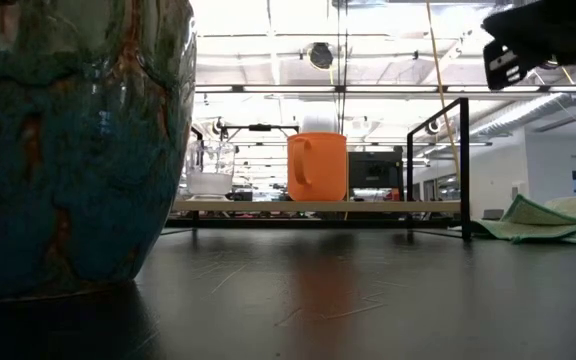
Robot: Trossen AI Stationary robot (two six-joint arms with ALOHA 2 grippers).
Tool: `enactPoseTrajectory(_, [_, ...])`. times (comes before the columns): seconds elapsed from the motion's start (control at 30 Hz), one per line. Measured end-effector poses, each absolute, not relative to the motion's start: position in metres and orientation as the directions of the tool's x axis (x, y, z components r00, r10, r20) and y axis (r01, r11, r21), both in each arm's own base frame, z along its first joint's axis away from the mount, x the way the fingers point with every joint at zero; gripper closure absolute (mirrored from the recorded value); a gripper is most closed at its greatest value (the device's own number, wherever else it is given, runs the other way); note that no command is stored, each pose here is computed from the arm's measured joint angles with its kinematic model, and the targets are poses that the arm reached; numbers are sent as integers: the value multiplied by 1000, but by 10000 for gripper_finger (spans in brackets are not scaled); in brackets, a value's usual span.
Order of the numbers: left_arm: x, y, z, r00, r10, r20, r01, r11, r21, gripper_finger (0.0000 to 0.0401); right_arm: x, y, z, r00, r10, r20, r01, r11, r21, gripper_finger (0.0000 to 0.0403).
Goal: Stack small to large cups/mugs on shelf
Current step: Put the brown mug on the shelf
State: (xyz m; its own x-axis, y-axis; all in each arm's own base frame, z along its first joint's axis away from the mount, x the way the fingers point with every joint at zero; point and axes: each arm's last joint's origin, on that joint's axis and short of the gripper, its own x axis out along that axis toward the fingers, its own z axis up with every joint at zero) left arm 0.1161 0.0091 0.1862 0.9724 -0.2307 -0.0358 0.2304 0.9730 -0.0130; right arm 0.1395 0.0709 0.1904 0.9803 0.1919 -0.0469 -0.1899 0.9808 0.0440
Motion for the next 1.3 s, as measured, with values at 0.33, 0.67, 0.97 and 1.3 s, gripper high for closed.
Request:
enactPoseTrajectory(0.33, [115,-9,192,914,-401,-57,393,912,-116,396,131,64,176,983,183,3,-183,981,59,403])
enactPoseTrajectory(0.67, [115,-38,184,805,-575,-148,524,805,-278,396,131,64,176,983,183,4,-183,981,68,403])
enactPoseTrajectory(0.97, [118,-76,165,759,-586,-284,464,793,-396,396,131,64,175,983,183,-7,-182,981,64,403])
enactPoseTrajectory(1.3, [121,-119,156,703,-672,-234,575,730,-368,354,131,65,176,983,182,-3,-182,982,58,403])
